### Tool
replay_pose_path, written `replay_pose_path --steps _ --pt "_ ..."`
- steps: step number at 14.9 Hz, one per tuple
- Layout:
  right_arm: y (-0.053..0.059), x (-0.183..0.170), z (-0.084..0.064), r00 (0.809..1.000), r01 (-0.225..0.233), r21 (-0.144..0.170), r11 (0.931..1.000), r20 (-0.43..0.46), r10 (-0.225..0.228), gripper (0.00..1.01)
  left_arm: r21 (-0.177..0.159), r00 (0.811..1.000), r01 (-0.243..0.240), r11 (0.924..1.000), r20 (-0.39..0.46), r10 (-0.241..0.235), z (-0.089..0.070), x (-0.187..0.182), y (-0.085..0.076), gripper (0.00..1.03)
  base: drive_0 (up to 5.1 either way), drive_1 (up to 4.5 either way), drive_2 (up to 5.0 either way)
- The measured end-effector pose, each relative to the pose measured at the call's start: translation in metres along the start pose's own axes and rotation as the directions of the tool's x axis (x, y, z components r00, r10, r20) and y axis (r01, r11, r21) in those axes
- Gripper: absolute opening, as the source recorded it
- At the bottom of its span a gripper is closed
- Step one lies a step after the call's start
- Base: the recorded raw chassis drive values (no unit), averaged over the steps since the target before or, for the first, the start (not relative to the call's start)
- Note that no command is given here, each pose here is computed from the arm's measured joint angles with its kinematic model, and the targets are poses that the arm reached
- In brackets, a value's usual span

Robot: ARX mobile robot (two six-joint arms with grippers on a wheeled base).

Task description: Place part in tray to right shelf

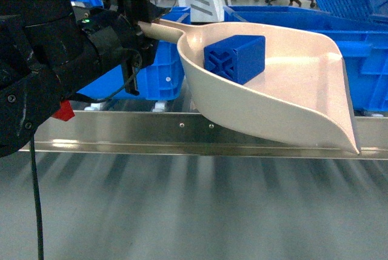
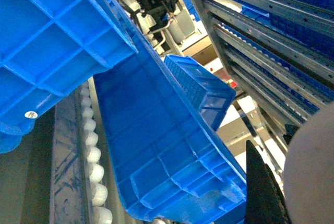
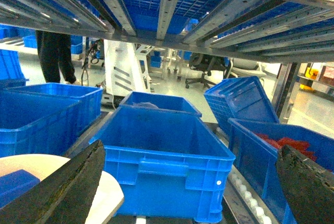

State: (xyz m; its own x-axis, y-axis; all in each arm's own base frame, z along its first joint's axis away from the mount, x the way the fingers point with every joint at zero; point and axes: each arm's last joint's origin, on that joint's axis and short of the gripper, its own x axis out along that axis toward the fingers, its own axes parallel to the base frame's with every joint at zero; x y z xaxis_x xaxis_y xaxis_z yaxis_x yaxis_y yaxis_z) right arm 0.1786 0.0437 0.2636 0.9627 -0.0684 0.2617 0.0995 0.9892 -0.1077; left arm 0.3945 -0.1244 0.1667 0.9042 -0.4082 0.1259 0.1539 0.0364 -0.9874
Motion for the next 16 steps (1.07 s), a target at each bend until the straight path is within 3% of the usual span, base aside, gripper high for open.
replay_pose_path --steps 16 --pt "-0.0001 -0.0001 0.0003 1.0 0.0 0.001 1.0 0.002 0.0 0.98 -0.001 1.0 0.0 1.0 -0.002 0.0 -0.0005 0.0001 0.0 0.12 0.0 4.33 -4.3"
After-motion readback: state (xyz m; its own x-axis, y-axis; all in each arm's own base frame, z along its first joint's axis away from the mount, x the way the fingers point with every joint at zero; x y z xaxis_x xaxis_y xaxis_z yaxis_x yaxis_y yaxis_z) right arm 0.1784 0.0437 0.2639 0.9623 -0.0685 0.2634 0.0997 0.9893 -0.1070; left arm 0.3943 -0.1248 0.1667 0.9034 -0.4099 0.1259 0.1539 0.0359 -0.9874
